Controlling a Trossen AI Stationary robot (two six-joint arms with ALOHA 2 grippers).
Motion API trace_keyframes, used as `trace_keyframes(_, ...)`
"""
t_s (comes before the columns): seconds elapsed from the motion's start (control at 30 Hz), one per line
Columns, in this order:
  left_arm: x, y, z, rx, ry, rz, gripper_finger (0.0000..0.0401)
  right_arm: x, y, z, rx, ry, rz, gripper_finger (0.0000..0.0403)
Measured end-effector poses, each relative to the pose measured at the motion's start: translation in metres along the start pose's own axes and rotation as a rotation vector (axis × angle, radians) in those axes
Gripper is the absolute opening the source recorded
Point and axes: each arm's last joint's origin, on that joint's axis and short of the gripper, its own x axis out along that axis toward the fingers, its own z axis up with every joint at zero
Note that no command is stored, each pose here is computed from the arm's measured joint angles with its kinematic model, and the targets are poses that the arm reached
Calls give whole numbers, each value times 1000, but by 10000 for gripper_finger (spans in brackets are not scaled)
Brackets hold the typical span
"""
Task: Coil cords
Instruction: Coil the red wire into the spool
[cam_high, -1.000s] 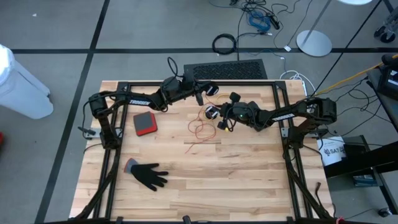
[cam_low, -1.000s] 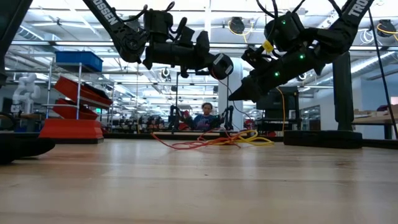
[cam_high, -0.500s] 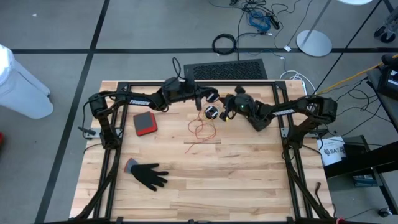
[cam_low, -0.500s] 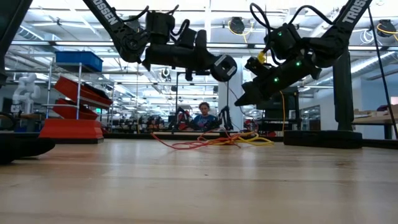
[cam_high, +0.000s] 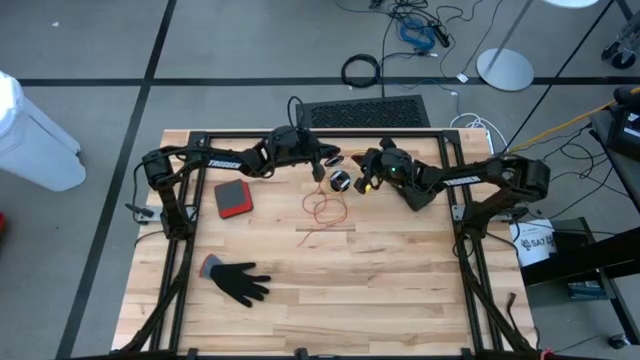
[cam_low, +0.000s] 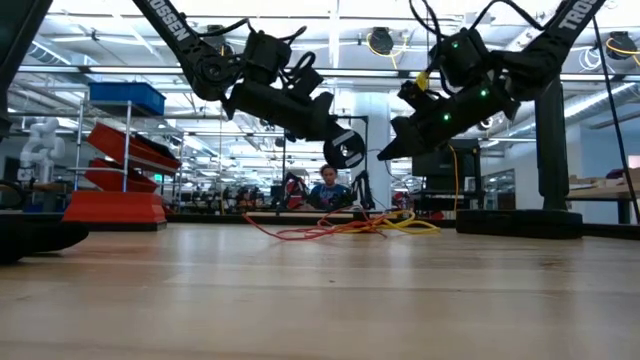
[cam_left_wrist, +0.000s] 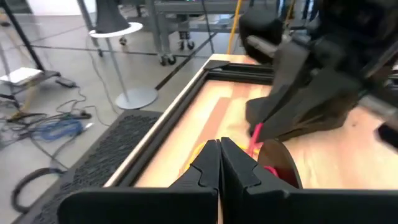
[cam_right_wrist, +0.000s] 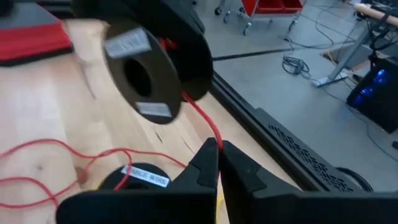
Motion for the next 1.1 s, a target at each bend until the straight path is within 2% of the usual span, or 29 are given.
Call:
trace_keyframes(0.27,1,-4,1,90,7,54,0,-12,7,16,8,-92,51,0)
trace_keyframes(0.47,3,-20,3,168,-3,104,0,-12,10,23,58,-180,137,0)
trace_keyframes(0.6,8,-32,1,217,-30,202,0,-11,13,23,87,-189,151,0)
trace_keyframes(1.1,12,-50,8,233,-162,249,0,-9,32,26,97,-286,198,0)
